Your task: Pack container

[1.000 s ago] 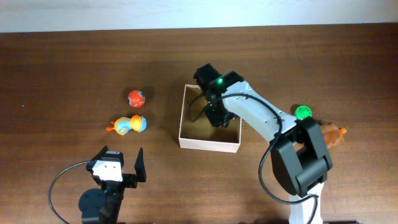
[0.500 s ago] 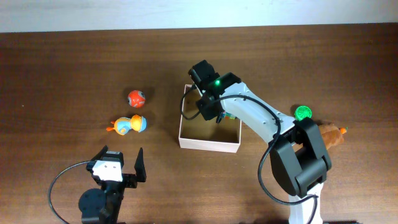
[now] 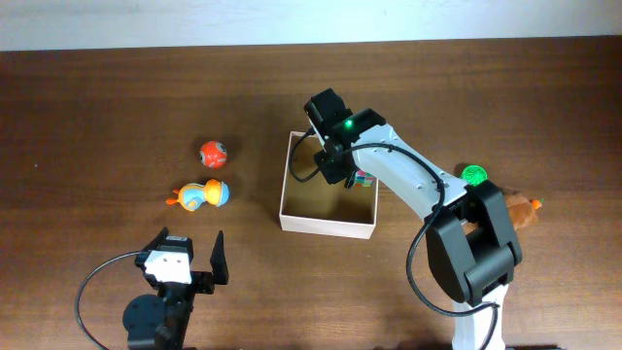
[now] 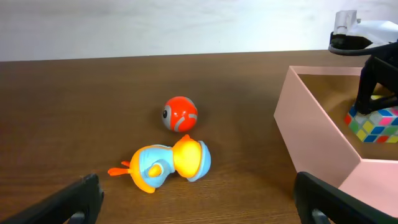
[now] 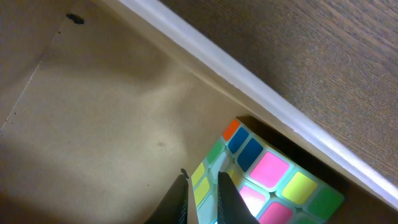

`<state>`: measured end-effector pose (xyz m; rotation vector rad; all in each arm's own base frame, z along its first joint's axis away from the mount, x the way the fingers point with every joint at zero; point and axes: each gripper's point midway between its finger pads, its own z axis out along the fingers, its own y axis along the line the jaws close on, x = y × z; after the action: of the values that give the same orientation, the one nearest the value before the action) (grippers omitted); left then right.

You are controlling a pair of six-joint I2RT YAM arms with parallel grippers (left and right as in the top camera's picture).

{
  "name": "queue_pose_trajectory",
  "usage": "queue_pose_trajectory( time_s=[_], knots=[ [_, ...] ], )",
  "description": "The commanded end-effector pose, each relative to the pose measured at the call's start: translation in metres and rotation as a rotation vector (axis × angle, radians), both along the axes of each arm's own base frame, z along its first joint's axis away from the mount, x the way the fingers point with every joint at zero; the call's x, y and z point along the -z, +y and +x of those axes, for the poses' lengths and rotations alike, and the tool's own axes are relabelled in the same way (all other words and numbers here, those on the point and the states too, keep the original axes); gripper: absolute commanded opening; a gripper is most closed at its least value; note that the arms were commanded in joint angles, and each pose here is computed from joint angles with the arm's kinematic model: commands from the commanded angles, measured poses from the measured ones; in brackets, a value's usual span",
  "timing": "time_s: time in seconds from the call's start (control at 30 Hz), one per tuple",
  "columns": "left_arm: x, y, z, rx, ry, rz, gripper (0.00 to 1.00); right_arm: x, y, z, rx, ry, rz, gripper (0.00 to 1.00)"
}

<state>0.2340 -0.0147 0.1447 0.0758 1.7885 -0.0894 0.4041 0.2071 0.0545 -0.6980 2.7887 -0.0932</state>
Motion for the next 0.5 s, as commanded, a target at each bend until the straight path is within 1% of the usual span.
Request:
queue_pose_trajectory(
  time_s=[0.0,0.07,0.1,0.17,0.27,0.33,0.47],
  knots=[
    [0.0,0.0,0.0,0.008,-0.007,0.016,0.99,-0.004,-0.003,0.003,-0.006,-0.017,-0.004,0.12],
    [0.0,0.0,0.0,0.008,-0.007,0.016,0.99,-0.011,0.002,0.005,-0.011,-0.019,0.019,0.17],
    [0.0,0.0,0.0,0.008,-0.007,0.016,0.99,-0.016,0.007,0.004,-0.018,-0.012,0.039,0.23],
    [0.0,0.0,0.0,0.007,-0.007,0.017,0.99,-0.031,0.019,0.003,-0.052,-0.003,0.077,0.29],
    [0.0,0.0,0.0,0.008,-0.007,0.016,0.99,-0.066,0.035,0.003,-0.083,-0.034,0.097,0.36],
    [0.0,0.0,0.0,0.008,-0.007,0.016,0.99,-0.092,0.046,0.001,-0.105,-0.059,0.113,0.47],
    [0.0,0.0,0.0,0.007,-0.007,0.017,0.99,-0.139,0.06,-0.003,-0.145,-0.113,0.131,0.62]
  ],
)
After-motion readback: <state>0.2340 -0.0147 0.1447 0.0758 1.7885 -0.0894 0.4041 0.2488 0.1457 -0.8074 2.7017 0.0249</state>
